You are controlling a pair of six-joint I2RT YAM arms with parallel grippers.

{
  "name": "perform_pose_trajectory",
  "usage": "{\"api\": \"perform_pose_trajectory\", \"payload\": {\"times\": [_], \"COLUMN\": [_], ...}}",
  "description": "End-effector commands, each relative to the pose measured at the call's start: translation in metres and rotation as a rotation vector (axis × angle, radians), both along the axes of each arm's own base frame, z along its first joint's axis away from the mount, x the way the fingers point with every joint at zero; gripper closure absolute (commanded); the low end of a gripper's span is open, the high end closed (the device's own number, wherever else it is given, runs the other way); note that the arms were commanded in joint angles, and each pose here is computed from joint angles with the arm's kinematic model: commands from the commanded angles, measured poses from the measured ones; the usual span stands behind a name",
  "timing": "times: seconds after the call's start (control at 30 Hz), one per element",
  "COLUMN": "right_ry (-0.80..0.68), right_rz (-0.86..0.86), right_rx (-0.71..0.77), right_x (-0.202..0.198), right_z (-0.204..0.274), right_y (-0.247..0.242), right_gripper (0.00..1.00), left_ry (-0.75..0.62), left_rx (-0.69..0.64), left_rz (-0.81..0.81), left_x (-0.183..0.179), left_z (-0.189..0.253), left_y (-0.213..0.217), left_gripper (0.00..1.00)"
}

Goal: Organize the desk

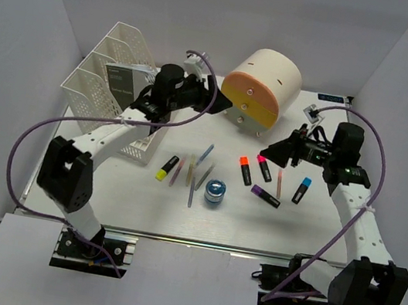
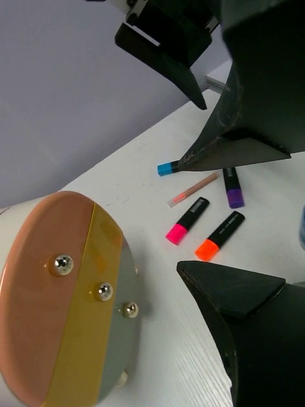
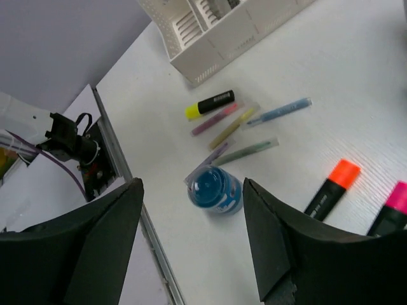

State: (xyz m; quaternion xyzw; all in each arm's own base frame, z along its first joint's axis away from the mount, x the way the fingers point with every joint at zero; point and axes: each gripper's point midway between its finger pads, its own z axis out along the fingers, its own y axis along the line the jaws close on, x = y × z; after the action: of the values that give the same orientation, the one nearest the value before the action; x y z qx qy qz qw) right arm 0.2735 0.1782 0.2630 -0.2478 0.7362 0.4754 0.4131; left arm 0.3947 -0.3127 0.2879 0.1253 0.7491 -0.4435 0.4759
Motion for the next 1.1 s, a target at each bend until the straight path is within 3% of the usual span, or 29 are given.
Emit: {"api": "perform_pose_trajectory", "payload": {"times": [0.0,0.2,0.33,1.07], "right_ry": [-0.131,-0.089,-0.084,-0.087], "right_rz": [0.055,-0.025,-0.023,-0.085], "right_rx": [0.059,0.106,0.128,0.155], "right_x": [-0.008,0.000,-0.004,-0.001], "right_z": [0.029,0.022,0.016,0.015], "right_y": [-0.009,-0.039,-0.045,-0.070], "right_gripper": [0.30,0.48,0.55,0.57], "left_ry": [0.033,0.088,0.093,0.092], "left_rx": [-0.020,-0.024,-0.046,-0.138], "left_rz": [0.032,0.120,0.159,0.164], "left_x": [0.011,0.040,0.057,0.107], "left_z": [0.013,-0.007,-0.012,-0.029], "left_y": [-0.018,-0.039,-0.049,-0.084], "left_gripper": [0.31,0.31,0.31,0.34]}}
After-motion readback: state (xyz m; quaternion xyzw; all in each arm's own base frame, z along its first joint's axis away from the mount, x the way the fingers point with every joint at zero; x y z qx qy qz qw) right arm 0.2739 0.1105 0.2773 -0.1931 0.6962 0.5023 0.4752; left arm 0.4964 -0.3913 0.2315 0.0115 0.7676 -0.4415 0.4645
